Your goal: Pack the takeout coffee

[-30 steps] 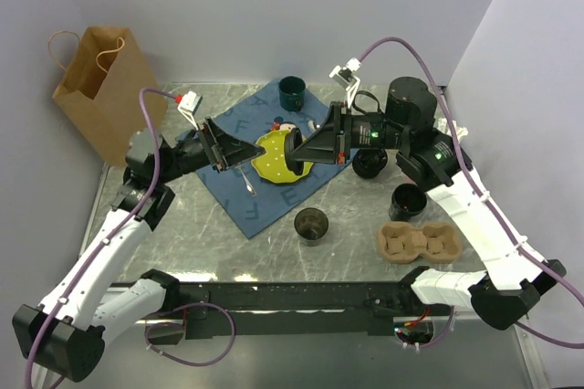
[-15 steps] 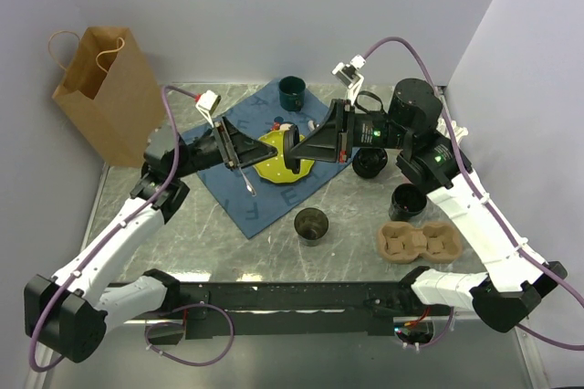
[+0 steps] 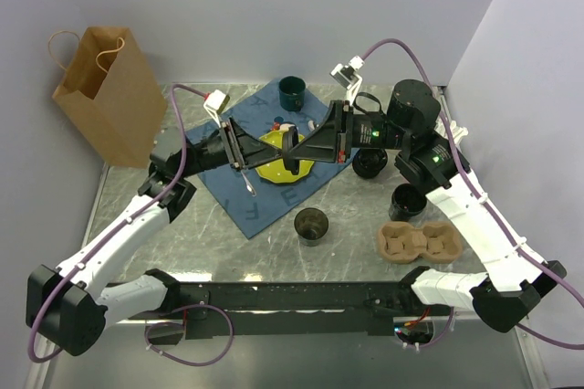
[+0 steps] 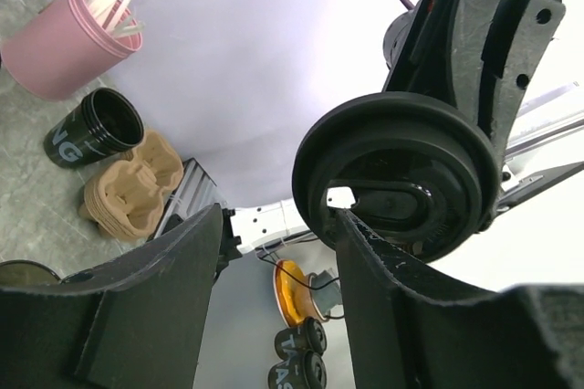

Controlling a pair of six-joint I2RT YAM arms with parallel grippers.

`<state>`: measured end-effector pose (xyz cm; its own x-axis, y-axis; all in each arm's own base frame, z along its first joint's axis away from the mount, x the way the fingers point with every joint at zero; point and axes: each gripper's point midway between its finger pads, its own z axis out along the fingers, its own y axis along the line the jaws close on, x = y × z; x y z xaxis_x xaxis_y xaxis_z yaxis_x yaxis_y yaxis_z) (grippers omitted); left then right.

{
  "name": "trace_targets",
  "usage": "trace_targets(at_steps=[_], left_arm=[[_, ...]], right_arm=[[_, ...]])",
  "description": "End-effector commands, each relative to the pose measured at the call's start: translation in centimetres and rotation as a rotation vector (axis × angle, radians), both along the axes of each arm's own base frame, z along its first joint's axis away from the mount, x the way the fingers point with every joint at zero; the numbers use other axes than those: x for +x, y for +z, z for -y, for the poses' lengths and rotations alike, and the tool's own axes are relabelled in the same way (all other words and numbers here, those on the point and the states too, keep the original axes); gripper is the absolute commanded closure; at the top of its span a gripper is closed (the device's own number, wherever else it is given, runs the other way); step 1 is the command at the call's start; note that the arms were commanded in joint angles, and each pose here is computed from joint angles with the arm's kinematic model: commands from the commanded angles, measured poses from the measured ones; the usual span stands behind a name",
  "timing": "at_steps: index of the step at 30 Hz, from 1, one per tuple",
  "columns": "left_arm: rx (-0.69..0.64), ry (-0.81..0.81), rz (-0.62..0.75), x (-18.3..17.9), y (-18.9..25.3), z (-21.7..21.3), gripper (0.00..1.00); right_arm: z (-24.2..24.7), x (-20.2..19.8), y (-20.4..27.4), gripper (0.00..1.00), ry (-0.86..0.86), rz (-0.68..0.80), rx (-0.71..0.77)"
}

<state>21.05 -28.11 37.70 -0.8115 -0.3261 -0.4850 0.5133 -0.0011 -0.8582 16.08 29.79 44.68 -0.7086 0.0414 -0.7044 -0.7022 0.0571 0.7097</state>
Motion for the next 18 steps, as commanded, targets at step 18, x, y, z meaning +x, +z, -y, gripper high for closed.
trace_targets(at_steps=[18], left_arm=[[-0.114, -0.044, 0.092, -1.5, 3.7, 0.3, 0.57]], right_arm=[[-0.4, -1.3, 1.2, 0.88, 0.043, 0.04, 0.051]])
